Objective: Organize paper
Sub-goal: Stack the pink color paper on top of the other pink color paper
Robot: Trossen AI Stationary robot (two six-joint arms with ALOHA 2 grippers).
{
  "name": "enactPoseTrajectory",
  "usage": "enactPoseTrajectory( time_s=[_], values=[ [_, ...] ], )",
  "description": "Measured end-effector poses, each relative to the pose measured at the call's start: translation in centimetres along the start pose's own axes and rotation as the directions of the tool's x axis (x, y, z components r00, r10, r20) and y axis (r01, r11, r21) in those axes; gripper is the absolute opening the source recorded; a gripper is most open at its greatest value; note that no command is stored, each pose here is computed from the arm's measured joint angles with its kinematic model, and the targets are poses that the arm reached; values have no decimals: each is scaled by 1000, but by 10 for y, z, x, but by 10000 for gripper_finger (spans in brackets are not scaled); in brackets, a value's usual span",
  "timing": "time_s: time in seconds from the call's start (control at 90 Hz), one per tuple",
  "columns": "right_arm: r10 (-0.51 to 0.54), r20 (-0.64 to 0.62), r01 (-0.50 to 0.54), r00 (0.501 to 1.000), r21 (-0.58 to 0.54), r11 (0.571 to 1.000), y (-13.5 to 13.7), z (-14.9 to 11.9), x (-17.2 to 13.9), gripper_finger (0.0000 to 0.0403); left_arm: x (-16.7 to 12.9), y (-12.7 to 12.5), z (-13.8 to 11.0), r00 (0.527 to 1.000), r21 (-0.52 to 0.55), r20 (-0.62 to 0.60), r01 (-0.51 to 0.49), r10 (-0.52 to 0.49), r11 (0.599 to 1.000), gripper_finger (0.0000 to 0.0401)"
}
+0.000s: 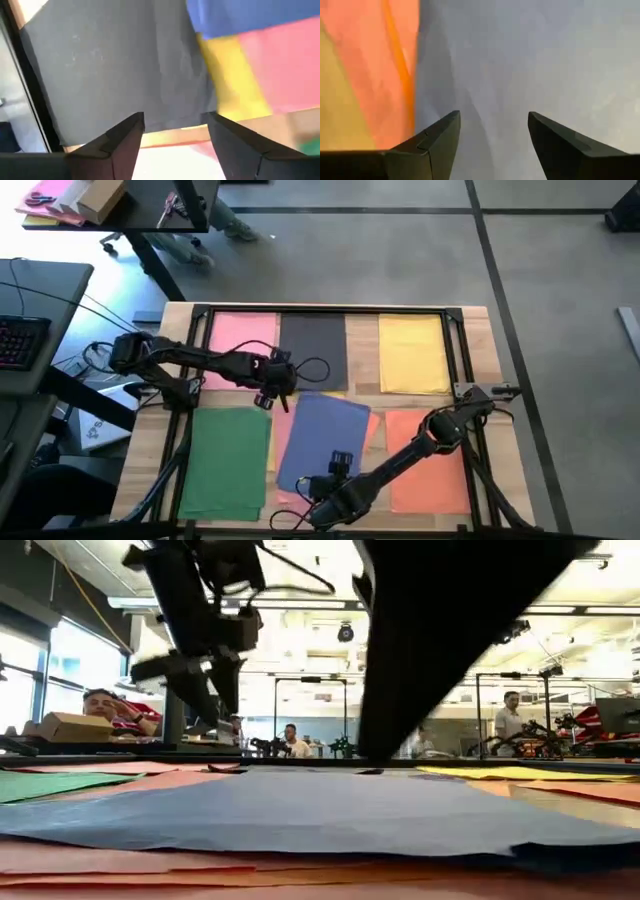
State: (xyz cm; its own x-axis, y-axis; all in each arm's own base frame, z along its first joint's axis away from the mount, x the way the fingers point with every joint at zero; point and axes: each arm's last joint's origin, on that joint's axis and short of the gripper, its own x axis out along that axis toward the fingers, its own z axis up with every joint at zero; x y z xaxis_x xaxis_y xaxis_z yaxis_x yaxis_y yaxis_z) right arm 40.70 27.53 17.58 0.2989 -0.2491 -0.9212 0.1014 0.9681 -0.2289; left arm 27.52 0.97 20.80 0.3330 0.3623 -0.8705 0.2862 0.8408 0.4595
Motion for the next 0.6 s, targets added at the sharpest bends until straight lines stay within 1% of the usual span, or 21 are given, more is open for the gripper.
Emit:
enactPoseTrajectory(
  time_s=[0.067, 0.156, 0.233, 0.344, 0.456, 0.544, 0.6],
  values=[
    [15, 20, -15, 1000, -5, 1000, 1, 3, -6, 220, -10, -3, 0, 999, -38, 30, 12, -11, 999, 222],
    [32, 49, -32, 998, -3, 999, 2, 6, -15, 220, -24, -10, 0, 995, -103, 82, 56, -48, 993, 223],
    [32, 96, -31, 995, -14, 999, 4, 9, -26, 220, -39, -18, -1, 984, -158, 138, 137, -115, 978, 223],
    [23, 179, -20, 984, -20, 1000, 7, 9, -41, 220, -60, -37, 0, 955, -235, 213, 258, -209, 937, 223],
    [3, 261, 4, 965, -30, 1000, 11, 7, -58, 220, -79, -63, 3, 924, -250, 278, 335, -264, 909, 223],
    [-6, 332, 19, 943, -36, 999, 15, 6, -71, 220, -91, -89, 7, 901, -234, 319, 374, -292, 897, 223],
    [13, 364, 3, 931, -43, 999, 17, 6, -78, 220, -99, -106, 10, 884, -219, 354, 394, -304, 892, 223]
  ],
)
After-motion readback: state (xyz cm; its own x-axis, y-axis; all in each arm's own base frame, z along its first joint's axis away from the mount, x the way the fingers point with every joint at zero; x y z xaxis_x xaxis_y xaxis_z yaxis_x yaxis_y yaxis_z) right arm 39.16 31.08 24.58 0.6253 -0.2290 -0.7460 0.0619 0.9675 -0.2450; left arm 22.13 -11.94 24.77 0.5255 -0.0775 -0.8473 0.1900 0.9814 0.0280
